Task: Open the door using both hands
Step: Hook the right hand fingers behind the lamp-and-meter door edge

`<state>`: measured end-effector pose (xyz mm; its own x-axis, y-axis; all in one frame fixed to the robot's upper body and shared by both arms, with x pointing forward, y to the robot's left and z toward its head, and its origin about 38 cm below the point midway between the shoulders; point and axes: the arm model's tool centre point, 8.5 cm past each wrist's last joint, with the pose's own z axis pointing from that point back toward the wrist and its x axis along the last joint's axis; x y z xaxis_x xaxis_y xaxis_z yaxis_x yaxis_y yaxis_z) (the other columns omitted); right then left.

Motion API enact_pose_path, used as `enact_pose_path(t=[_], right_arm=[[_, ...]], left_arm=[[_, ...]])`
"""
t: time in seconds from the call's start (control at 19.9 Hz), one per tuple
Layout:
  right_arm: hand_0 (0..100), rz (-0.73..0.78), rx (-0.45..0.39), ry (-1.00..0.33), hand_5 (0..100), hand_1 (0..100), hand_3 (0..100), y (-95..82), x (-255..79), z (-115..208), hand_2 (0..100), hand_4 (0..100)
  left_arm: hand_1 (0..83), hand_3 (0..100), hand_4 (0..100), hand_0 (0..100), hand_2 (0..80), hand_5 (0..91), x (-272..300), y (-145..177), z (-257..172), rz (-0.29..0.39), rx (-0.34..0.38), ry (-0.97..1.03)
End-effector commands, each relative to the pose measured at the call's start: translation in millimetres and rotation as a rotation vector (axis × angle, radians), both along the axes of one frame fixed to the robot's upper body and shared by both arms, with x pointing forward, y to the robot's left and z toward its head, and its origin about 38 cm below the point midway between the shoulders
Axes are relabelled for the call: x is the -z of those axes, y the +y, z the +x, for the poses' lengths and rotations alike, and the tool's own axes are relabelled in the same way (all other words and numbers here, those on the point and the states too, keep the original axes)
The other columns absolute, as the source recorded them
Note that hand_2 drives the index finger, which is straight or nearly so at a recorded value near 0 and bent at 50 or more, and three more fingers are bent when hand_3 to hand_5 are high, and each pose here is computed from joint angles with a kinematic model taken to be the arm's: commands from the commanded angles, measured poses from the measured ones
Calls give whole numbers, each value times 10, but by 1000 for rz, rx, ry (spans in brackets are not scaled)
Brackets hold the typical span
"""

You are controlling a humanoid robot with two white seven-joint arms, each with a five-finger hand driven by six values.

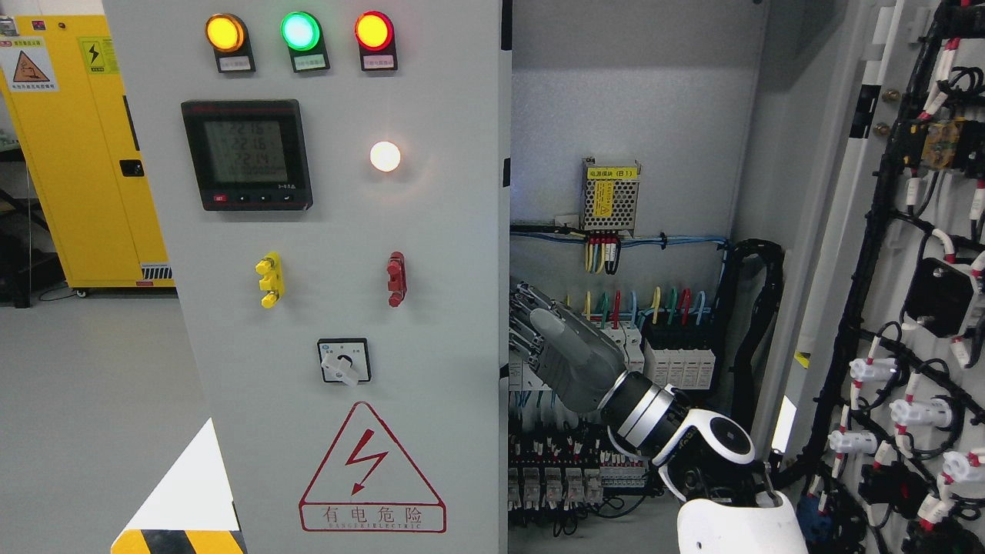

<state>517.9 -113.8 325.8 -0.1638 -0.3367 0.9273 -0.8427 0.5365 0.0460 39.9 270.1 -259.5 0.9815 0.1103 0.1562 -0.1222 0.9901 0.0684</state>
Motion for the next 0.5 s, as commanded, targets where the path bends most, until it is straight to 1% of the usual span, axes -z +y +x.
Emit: enact_pose_path(t=[0.0, 0.45], right_arm=[[0, 12, -6, 2, 0, 500, 0, -52, 2, 14, 40, 0], [0, 11, -12, 4, 0, 500, 0, -38, -18, 27, 40, 0]], left_arm=[[556, 0, 0, 120, 0, 0, 13, -170, 3, -29, 3, -1], [556, 0, 0, 120, 0, 0, 13, -170, 3, -29, 2, -1]])
